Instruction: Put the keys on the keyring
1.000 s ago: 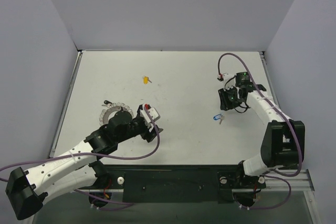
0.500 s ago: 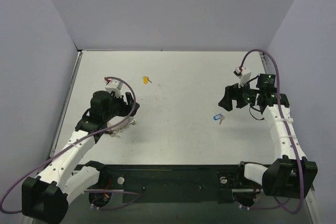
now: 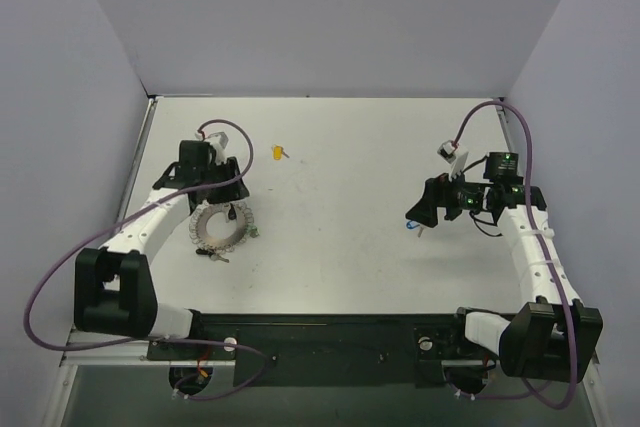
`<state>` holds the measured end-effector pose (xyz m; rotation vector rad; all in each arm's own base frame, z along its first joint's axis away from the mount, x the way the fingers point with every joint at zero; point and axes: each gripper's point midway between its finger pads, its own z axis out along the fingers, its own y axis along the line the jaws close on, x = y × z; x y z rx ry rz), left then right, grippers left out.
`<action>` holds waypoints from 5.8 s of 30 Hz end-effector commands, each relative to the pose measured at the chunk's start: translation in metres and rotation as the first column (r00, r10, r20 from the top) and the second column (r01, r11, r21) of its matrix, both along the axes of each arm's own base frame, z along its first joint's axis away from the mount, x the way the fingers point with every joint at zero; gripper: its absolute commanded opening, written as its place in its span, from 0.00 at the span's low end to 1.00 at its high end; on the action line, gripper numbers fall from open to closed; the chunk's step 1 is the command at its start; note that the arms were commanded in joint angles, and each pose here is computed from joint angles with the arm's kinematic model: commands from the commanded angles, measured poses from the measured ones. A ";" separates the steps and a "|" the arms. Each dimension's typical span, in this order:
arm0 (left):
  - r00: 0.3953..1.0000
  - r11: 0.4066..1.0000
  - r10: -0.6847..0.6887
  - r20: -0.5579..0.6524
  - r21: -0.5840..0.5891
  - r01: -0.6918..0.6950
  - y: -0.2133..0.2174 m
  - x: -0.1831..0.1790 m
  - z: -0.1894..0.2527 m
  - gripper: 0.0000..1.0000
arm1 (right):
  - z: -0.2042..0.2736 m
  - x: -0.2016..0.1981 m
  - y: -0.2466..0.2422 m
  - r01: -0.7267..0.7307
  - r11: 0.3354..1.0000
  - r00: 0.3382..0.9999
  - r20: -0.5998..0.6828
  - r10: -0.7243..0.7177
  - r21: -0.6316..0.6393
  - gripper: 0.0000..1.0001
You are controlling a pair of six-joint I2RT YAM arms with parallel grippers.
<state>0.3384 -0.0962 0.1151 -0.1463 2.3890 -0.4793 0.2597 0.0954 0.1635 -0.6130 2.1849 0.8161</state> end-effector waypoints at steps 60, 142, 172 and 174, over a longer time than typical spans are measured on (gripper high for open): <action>0.930 0.911 -0.180 -0.320 0.301 0.280 0.002 0.040 -0.059 0.00 | 0.004 -0.010 0.003 -0.101 0.995 0.994 -0.027 0.102 0.017 0.79; 0.884 0.911 -0.258 -0.391 0.207 0.357 -0.013 0.030 -0.066 0.36 | 0.004 -0.012 0.001 -0.107 0.994 0.994 -0.024 0.107 0.017 0.79; 0.898 0.888 -0.194 -0.394 0.318 0.332 0.005 0.041 -0.070 0.38 | 0.004 -0.013 0.001 -0.110 0.994 0.994 -0.023 0.111 0.020 0.79; 0.900 0.888 -0.192 -0.392 0.320 0.329 0.006 0.041 -0.069 0.38 | 0.004 -0.013 0.001 -0.110 0.994 0.994 -0.026 0.111 0.020 0.79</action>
